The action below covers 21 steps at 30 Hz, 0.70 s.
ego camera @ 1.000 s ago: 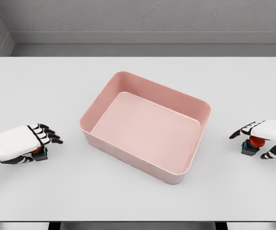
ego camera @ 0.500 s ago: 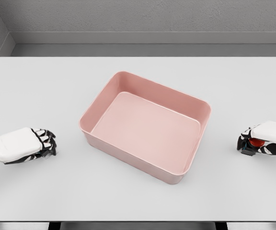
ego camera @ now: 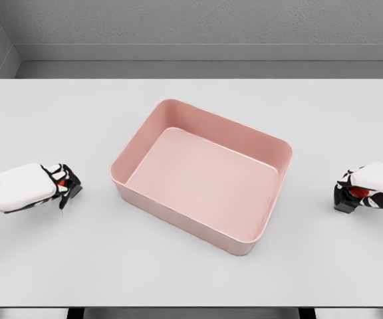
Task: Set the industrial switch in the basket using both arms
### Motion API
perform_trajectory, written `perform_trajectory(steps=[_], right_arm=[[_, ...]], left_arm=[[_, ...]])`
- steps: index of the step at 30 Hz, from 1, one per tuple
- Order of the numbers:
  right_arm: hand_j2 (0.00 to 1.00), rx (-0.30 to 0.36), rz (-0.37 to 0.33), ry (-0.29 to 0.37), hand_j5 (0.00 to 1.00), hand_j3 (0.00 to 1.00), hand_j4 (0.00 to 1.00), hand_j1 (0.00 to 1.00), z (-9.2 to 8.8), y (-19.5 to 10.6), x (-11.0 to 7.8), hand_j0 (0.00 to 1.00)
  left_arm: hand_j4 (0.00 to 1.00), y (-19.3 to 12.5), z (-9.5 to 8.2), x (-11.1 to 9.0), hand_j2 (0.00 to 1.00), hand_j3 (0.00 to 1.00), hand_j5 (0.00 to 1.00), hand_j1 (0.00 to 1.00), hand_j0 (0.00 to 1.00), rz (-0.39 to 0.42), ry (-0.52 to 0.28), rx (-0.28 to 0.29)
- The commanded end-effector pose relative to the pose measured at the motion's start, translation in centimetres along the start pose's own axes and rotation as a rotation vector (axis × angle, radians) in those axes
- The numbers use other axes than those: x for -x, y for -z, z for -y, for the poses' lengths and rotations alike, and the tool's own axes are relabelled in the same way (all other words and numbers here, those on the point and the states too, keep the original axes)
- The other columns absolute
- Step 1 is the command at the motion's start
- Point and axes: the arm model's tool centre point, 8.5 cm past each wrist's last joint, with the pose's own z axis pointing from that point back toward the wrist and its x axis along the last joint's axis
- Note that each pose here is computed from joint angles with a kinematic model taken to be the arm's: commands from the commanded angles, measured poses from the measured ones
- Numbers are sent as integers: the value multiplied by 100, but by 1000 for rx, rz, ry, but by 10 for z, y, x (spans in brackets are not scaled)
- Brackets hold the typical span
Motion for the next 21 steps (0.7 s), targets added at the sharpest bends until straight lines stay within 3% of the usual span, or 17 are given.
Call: perform_trajectory(steps=[1,10,17,21], right_arm=[[47,1,-3,1,47,47,47,47,1,-1,1,47],[47,20,0,-32,47,47,47,47,14,-6,0,47],[47,42,16,-64,47,47,47,47,24,-9,-3,47],[47,60,14,-78,47,47,47,47,33,-11,-3,47]], left_arm=[[28,-2,-5,2,28,28,28,28,28,0,-17,-22],[28,-8,-43,16,28,28,28,28,28,-13,10,-105],[28,-5,-77,19,28,28,28,28,28,8,22,-204],[28,1,-87,17,28,28,28,28,28,23,29,-240]])
